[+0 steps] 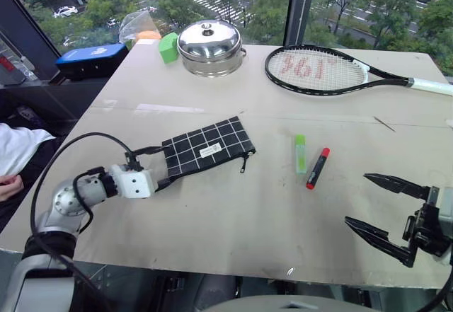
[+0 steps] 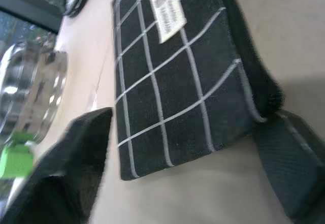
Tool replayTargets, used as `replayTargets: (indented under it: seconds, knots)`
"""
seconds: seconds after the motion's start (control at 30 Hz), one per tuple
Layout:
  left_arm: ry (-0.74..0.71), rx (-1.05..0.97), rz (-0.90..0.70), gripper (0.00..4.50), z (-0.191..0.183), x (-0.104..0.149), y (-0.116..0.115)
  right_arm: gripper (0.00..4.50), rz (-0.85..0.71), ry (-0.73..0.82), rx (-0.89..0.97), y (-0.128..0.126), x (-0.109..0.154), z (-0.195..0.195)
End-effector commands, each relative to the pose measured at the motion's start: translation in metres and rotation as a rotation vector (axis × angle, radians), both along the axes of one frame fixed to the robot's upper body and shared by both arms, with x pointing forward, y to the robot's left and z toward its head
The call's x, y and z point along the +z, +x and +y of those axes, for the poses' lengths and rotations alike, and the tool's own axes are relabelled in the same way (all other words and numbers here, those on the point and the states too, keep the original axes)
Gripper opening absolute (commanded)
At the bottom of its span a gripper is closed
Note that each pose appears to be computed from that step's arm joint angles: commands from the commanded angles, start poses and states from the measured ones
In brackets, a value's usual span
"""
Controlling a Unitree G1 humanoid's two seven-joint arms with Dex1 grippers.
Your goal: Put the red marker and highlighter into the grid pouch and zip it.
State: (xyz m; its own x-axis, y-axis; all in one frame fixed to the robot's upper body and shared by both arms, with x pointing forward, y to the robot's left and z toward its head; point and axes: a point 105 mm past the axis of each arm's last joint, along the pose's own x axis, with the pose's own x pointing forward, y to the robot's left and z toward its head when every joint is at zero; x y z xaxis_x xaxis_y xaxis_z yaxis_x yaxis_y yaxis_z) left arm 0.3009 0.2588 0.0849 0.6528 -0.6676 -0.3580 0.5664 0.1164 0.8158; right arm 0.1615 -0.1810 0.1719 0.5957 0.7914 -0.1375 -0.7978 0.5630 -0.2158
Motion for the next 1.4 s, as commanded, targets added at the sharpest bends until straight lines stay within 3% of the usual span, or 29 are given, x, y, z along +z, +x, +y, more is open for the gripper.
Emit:
replayTargets:
  seconds: [0.03, 0.07, 0.1, 0.13, 0.2, 0.23, 0.4, 0.6, 0.87, 1.27, 1.4]
  knots:
    - [0.027, -0.017, 0.118, 2.45, -0.006, -0.027, -0.002, 4.5, -0.037, -0.005, -0.007, -0.004, 0.008, 0.005]
    - [0.023, -0.019, 0.124, 1.8, -0.006, -0.028, -0.001, 4.5, -0.036, -0.004, -0.009, -0.005, 0.008, 0.006]
    - [0.012, -0.015, 0.13, 1.54, -0.007, -0.028, 0.0, 4.5, -0.035, -0.002, -0.011, -0.006, 0.008, 0.007]
    - [0.003, -0.015, 0.132, 0.87, -0.007, -0.028, 0.0, 4.5, -0.034, 0.001, -0.013, -0.007, 0.007, 0.008]
    - [-0.044, -0.011, 0.14, 0.09, -0.01, -0.026, 0.001, 4.5, -0.034, 0.014, -0.022, -0.006, 0.007, 0.011]
    - [-0.072, -0.01, 0.139, 0.02, -0.011, -0.023, 0.002, 4.5, -0.038, 0.019, -0.034, -0.003, 0.006, 0.013]
    - [-0.28, 0.039, 0.15, 0.02, -0.02, 0.01, 0.015, 4.5, -0.03, 0.066, -0.163, 0.021, 0.003, 0.026]
    - [-0.477, 0.042, 0.294, 0.02, -0.049, 0.033, 0.006, 4.5, 0.195, 0.163, -0.325, 0.075, -0.02, 0.067]
    - [-0.548, 0.02, 0.368, 0.02, -0.072, 0.048, -0.005, 4.5, 0.439, 0.328, -0.435, 0.137, -0.032, 0.094]
    - [-0.549, 0.014, 0.404, 0.02, -0.076, 0.044, -0.016, 4.5, 0.42, 0.34, -0.4, 0.165, -0.016, 0.104]
    - [-0.55, 0.011, 0.41, 0.0, -0.076, 0.041, -0.019, 3.5, 0.423, 0.344, -0.374, 0.166, -0.014, 0.107]
